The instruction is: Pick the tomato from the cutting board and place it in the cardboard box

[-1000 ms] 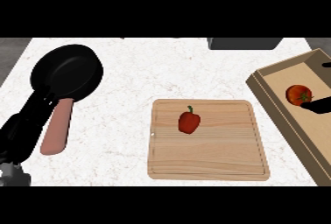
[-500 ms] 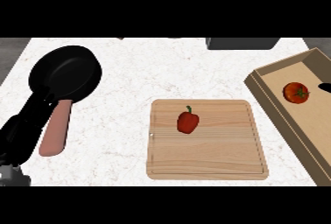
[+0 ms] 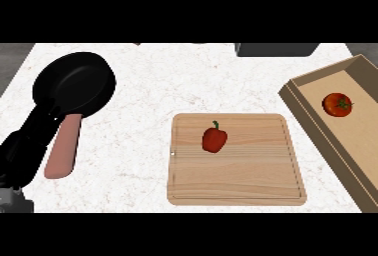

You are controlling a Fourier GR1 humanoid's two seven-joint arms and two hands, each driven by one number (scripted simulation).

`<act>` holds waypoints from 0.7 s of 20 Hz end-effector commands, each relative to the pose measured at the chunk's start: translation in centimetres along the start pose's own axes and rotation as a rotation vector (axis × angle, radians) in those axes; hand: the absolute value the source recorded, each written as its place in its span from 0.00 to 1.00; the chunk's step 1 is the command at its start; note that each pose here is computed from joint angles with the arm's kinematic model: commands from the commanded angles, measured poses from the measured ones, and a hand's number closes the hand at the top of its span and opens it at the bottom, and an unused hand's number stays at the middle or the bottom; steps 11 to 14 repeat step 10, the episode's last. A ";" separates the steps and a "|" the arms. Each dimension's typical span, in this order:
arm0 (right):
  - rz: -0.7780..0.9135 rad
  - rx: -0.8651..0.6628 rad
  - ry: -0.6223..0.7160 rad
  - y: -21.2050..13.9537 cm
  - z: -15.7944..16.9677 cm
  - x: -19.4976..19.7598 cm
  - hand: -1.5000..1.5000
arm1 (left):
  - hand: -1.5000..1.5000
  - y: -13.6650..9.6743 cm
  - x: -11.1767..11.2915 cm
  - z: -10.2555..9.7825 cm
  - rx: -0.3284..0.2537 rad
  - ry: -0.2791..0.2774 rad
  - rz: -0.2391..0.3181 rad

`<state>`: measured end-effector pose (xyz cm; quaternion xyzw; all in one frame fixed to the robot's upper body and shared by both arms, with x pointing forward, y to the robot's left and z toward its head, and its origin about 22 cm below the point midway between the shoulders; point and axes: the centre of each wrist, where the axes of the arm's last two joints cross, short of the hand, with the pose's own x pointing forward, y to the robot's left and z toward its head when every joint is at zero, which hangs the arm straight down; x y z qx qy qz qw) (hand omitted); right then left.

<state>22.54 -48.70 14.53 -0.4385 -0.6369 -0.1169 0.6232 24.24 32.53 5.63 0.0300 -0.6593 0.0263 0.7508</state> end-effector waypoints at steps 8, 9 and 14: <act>-0.015 0.033 -0.022 -8.4 -1.0 -2.7 0.00 | 0.50 -0.3 0.2 0.1 -0.003 -0.005 0.014; 0.012 0.055 -0.050 -7.9 0.6 -2.6 0.00 | 0.50 1.0 -0.9 -0.2 0.002 -0.015 -0.003; -0.004 0.043 -0.044 -8.0 0.9 -3.5 0.00 | 0.50 -1.2 -1.5 -0.2 -0.019 -0.009 0.007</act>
